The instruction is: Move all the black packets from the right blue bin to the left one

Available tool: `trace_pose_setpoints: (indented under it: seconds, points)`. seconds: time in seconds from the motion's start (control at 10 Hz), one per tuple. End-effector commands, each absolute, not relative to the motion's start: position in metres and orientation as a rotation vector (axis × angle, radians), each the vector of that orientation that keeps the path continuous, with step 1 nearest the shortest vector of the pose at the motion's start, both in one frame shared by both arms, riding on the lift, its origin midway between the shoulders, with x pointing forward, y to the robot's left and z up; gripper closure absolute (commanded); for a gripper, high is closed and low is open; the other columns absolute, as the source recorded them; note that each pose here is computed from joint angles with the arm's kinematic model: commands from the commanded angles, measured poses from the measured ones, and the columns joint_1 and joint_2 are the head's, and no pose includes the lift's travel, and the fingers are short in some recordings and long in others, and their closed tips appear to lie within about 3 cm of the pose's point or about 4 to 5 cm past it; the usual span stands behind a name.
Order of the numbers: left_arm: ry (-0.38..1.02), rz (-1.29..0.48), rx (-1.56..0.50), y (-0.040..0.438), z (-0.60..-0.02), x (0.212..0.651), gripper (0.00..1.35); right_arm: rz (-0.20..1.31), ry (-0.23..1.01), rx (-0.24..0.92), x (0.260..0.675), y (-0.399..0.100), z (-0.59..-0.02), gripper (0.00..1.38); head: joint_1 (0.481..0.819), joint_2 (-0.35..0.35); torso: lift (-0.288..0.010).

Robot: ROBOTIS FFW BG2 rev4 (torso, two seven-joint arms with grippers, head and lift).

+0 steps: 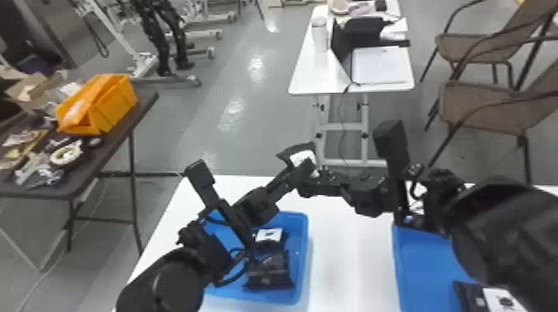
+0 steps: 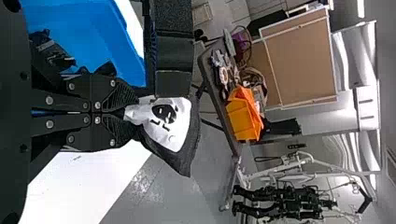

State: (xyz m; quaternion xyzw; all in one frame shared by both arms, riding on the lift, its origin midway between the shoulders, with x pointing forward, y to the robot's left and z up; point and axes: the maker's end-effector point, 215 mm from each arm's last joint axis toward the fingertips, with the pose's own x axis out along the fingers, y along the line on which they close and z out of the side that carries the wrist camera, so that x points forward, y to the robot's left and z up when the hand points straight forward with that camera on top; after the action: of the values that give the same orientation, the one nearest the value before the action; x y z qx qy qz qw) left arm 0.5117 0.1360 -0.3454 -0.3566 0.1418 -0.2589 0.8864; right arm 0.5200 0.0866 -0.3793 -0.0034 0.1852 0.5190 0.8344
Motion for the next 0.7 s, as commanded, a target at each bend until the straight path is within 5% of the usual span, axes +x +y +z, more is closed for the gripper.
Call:
trace_pose_setpoints:
  seconds: [0.0, 0.6]
  points:
    - [0.328, -0.558, -0.765, 0.127, -0.35, 0.508, 1.16, 1.104, 0.394, -0.008, 0.52, 0.09, -0.38, 1.29, 0.695, 0.236, 0.0]
    - [0.288, -0.494, -0.807, 0.139, -0.353, 0.506, 1.22, 1.107, 0.393, 0.0, 0.519, 0.092, -0.381, 1.22, 0.695, 0.238, 0.0]
